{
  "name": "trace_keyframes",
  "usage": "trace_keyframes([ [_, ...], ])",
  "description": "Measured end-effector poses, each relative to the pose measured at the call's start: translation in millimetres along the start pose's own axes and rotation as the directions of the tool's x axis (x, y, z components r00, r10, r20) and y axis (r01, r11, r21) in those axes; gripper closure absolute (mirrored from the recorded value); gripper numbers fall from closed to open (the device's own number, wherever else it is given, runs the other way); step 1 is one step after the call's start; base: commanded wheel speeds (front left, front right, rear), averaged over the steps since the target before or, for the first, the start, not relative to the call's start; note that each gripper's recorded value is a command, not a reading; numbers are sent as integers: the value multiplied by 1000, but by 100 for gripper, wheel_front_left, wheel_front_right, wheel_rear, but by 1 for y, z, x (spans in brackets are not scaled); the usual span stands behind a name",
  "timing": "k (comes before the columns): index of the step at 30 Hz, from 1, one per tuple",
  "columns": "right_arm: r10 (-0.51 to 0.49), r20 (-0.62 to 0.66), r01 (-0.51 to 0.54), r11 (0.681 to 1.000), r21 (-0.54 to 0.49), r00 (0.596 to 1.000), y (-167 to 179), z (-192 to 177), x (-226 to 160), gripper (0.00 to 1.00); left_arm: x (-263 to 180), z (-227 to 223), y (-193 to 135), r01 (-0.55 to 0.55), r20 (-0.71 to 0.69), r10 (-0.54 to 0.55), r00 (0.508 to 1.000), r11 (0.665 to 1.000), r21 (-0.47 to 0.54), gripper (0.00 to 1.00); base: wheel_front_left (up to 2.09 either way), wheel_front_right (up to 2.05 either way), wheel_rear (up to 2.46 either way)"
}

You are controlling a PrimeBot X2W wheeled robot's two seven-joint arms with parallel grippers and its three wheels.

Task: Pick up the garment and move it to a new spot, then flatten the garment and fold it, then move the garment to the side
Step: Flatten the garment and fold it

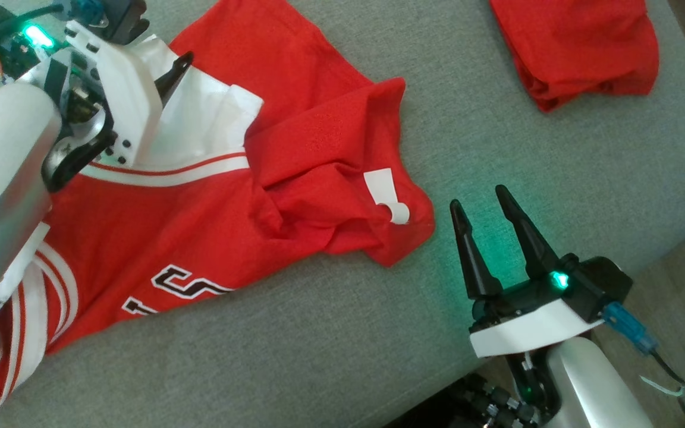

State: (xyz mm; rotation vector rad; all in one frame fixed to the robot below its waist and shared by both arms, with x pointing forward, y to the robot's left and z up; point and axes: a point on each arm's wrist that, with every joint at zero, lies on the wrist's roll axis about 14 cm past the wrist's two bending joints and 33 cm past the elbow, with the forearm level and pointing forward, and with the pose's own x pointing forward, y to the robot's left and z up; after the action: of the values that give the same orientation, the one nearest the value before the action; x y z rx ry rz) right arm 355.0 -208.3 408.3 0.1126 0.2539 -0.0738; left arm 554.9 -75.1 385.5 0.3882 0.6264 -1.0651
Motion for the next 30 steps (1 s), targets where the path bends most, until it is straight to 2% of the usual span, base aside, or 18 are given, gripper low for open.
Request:
trace_keyframes([
  [2,-1,-1,1,1000,0,1000,0,0,0,0,1,-4,0,0,-16,0,1000,1000,8,6,0,0,0],
  [4,1,0,-1,1000,0,1000,0,0,0,0,1,-8,2,0,-27,0,1000,1000,0,5,0,0,0],
  [5,2,0,-2,1000,0,1000,1,0,0,0,0,-9,3,-2,-32,2,999,1000,1,26,0,0,0],
  [6,4,0,-4,1000,1,1000,1,0,0,0,0,-11,3,-3,-37,3,999,1000,2,58,0,0,0],
  [7,6,-1,-6,1000,1,1000,2,0,1,0,-1,-11,4,-3,-40,3,999,1000,0,75,0,0,0],
  [8,9,-1,-9,1000,2,1000,3,0,1,0,-2,-11,4,-4,-40,4,999,1000,-2,100,0,0,0],
  [12,21,-2,-21,1000,4,1000,6,-1,3,0,-5,-8,2,7,-25,-7,1000,1000,9,100,0,0,0],
  [17,46,3,-46,999,2,999,13,-1,6,0,-17,11,0,-1,57,-2,998,999,51,100,0,0,0],
  [23,49,-14,-49,999,25,999,14,-8,6,0,-50,47,1,-32,215,16,977,997,73,100,0,0,0],
  [30,79,-74,-76,996,51,994,25,-30,-1,0,-96,54,19,-118,287,91,954,990,80,100,0,0,0],
])
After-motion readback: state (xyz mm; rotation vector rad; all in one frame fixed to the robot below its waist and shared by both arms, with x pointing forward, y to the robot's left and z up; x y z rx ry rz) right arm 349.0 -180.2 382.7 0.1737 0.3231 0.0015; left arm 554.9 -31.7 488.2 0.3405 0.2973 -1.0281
